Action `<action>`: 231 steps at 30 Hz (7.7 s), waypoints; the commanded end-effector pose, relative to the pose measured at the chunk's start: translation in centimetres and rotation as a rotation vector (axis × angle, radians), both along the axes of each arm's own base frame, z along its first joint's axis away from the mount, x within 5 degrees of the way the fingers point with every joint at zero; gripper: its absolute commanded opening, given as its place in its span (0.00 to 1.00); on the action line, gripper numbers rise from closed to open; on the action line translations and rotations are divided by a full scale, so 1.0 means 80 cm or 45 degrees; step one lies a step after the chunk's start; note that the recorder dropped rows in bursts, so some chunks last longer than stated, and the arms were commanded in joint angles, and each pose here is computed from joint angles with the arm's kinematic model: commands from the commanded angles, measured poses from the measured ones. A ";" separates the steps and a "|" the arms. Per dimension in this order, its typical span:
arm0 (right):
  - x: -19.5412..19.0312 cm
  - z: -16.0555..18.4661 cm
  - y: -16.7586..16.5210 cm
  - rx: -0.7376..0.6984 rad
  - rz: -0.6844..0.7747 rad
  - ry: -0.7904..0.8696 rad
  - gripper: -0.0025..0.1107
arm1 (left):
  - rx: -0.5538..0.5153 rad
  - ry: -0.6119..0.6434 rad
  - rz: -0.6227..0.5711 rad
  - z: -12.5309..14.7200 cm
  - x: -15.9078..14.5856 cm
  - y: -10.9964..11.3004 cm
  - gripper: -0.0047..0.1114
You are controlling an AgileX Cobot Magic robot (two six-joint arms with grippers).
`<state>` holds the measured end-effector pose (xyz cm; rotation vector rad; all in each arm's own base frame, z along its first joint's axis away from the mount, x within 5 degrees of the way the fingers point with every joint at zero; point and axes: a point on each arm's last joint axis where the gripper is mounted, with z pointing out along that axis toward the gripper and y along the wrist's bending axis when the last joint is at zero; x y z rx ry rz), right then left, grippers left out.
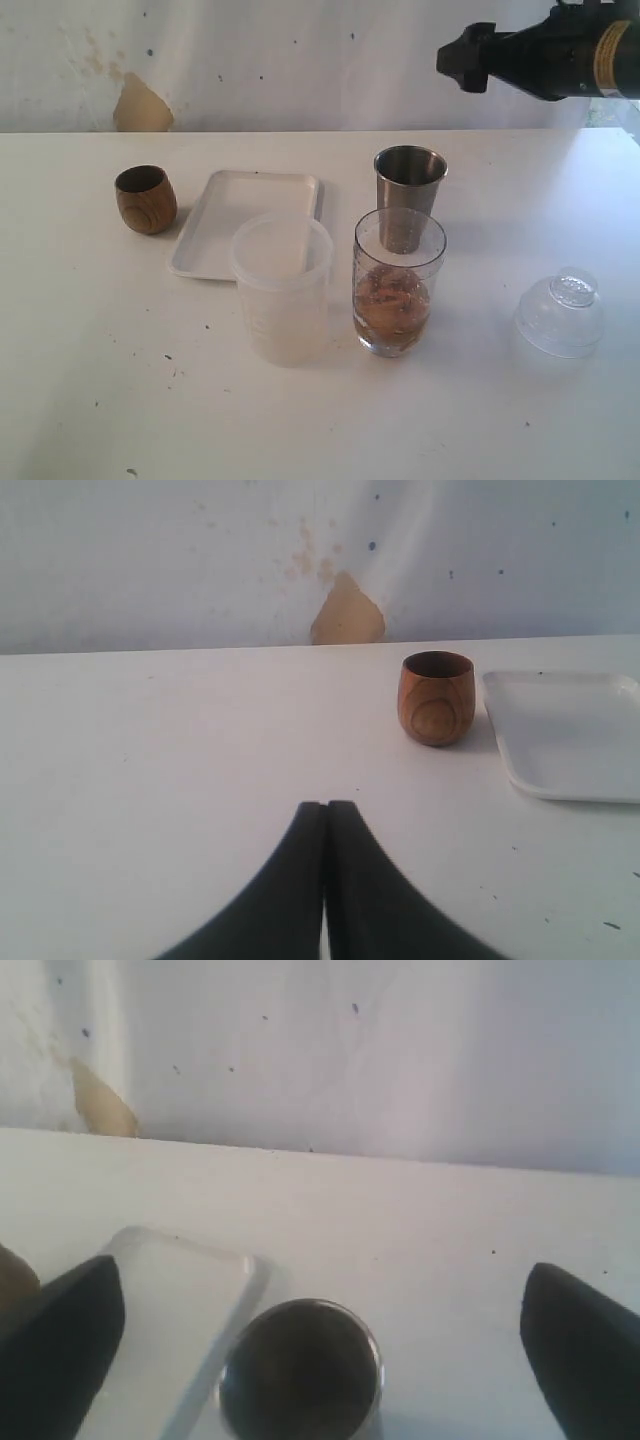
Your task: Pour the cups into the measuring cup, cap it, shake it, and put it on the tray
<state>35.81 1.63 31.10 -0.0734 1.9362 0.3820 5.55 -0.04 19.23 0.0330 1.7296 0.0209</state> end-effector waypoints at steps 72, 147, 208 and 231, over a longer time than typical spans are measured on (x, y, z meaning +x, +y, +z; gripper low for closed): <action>-0.030 -0.066 -0.064 -0.338 -0.341 1.438 0.89 | -0.003 -0.012 0.000 -0.001 0.000 0.000 0.04; -0.040 -0.022 -0.040 -0.191 -0.143 1.275 0.02 | -0.003 -0.012 0.000 -0.001 0.000 0.000 0.04; -0.088 -0.085 -0.023 -0.327 -0.228 1.548 0.02 | -0.003 -0.012 0.000 -0.001 0.000 0.000 0.04; -0.062 -0.164 -0.017 -0.277 -0.171 1.574 0.33 | -0.003 -0.012 0.000 -0.001 0.000 0.000 0.04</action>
